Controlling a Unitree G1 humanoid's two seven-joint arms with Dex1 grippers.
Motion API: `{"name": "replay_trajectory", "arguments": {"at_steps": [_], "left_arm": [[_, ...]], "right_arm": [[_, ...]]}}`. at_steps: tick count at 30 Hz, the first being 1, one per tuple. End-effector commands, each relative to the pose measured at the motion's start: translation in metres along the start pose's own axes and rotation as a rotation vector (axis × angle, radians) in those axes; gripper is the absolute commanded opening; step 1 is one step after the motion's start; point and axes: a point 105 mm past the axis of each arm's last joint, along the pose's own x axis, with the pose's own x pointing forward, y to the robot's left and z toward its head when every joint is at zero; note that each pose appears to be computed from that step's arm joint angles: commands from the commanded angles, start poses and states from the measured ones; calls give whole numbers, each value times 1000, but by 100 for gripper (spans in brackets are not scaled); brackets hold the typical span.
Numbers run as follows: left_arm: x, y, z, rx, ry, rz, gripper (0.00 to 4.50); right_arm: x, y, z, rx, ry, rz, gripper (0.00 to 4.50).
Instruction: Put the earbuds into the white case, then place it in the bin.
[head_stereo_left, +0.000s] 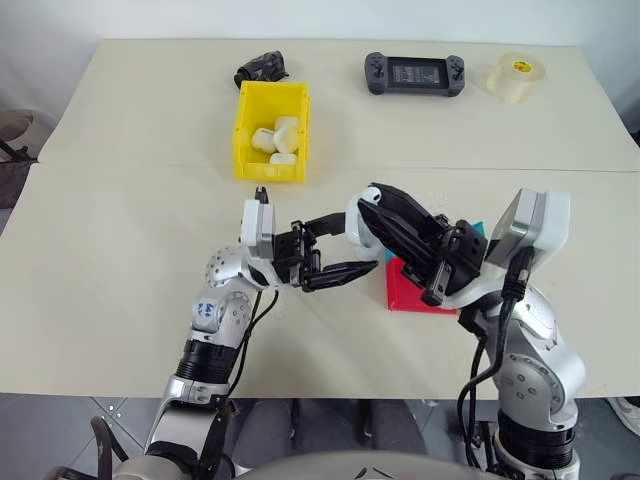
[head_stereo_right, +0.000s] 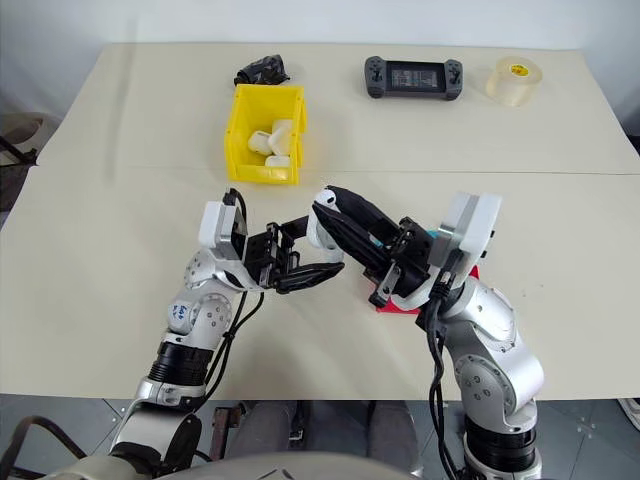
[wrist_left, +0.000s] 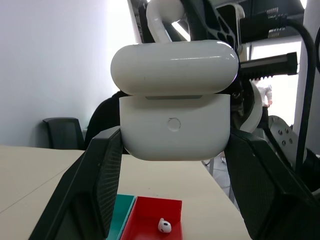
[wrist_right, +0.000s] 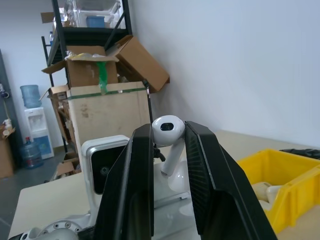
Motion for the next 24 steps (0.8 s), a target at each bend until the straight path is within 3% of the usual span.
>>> {"name": "replay_trajectory", "arguments": {"at_steps": [1, 14, 24], "left_arm": [[7, -4, 16, 50, -34, -41, 274], [10, -5, 20, 72, -39, -50, 274], [10, -10, 16, 70, -16, -84, 274]], "right_arm": [[-1, 0, 3, -22, -34, -6, 51], [-9, -9, -19, 10, 33, -13, 51], [-2, -1, -33, 0, 97, 74, 51]]}}
